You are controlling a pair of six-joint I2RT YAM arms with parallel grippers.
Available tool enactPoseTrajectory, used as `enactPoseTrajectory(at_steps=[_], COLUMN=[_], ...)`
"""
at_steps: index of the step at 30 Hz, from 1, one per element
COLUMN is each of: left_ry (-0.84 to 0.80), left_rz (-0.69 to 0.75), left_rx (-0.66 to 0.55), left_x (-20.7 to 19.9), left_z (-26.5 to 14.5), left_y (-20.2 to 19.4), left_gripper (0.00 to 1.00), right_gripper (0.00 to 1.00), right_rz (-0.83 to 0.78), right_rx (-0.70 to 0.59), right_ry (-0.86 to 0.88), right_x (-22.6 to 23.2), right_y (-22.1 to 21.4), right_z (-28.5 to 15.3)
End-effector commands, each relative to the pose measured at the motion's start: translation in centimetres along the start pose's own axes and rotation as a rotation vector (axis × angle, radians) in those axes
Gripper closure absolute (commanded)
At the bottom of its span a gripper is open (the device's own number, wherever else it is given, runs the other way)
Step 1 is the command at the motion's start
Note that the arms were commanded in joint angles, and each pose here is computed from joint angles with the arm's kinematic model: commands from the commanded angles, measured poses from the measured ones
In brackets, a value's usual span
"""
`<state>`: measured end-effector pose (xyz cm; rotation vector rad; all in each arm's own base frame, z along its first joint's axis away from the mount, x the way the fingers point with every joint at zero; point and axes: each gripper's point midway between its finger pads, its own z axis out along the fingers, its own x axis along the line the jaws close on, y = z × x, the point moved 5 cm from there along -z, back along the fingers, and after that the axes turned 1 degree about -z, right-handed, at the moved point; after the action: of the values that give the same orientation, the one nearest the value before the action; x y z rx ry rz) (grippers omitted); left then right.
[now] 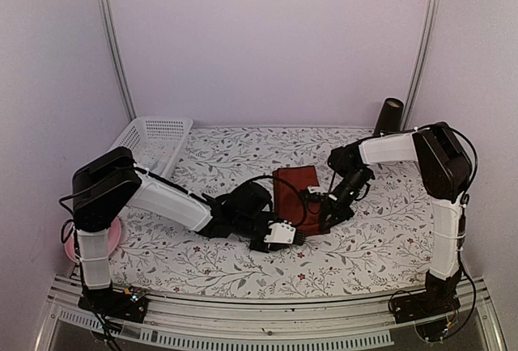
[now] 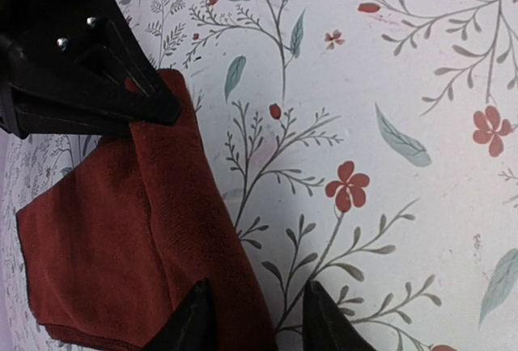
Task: Roll the towels
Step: Roll the towel at the center of the board.
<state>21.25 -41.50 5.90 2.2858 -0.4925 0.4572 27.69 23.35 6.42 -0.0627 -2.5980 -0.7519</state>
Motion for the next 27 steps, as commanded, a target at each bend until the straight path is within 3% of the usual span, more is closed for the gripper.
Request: enactPoseTrajectory(at_steps=[1, 5, 10, 12, 16, 22, 25, 27], left_ry=[0.018, 0.088, 0.182, 0.191, 0.174, 0.138, 0.105, 0.059], left_rz=[0.016, -0.001, -0.008, -0.008, -0.015, -0.047, -0.085, -0.141], left_rx=[0.019, 0.050, 0.067, 0.062, 0.081, 0.094, 0.082, 0.079], left_x=[-0.2, 0.4, 1.1, 1.1, 0.7, 0.3, 0.2, 0.0], left_z=[0.9, 1.1, 0.8, 0.6, 1.0, 1.6, 1.6, 1.5], left_y=[-0.1, -0.8, -1.3, -1.4, -1.8, -2.2, -1.8, -1.9], left_gripper=[0.65, 0.68, 0.55, 0.55, 0.66, 0.90, 1.00, 1.00], right_gripper=[0.91, 0.91, 0.90, 0.90, 0.89, 0.87, 0.82, 0.72], right_rz=[0.030, 0.034, 0.037, 0.039, 0.034, 0.027, 0.005, -0.031], right_rx=[-0.016, -0.007, 0.000, 0.000, -0.003, -0.009, -0.014, -0.020], right_ry=[0.010, 0.010, 0.010, 0.008, 0.002, -0.022, -0.057, -0.110], right_x=[-0.7, -0.9, -1.0, -1.1, -1.2, -1.5, -1.4, -1.2], right_y=[0.3, 0.1, -0.1, -0.2, 0.1, 0.4, 0.6, 0.7], right_z=[0.0, 0.1, 0.4, 0.4, 0.2, -0.2, -0.7, -1.5])
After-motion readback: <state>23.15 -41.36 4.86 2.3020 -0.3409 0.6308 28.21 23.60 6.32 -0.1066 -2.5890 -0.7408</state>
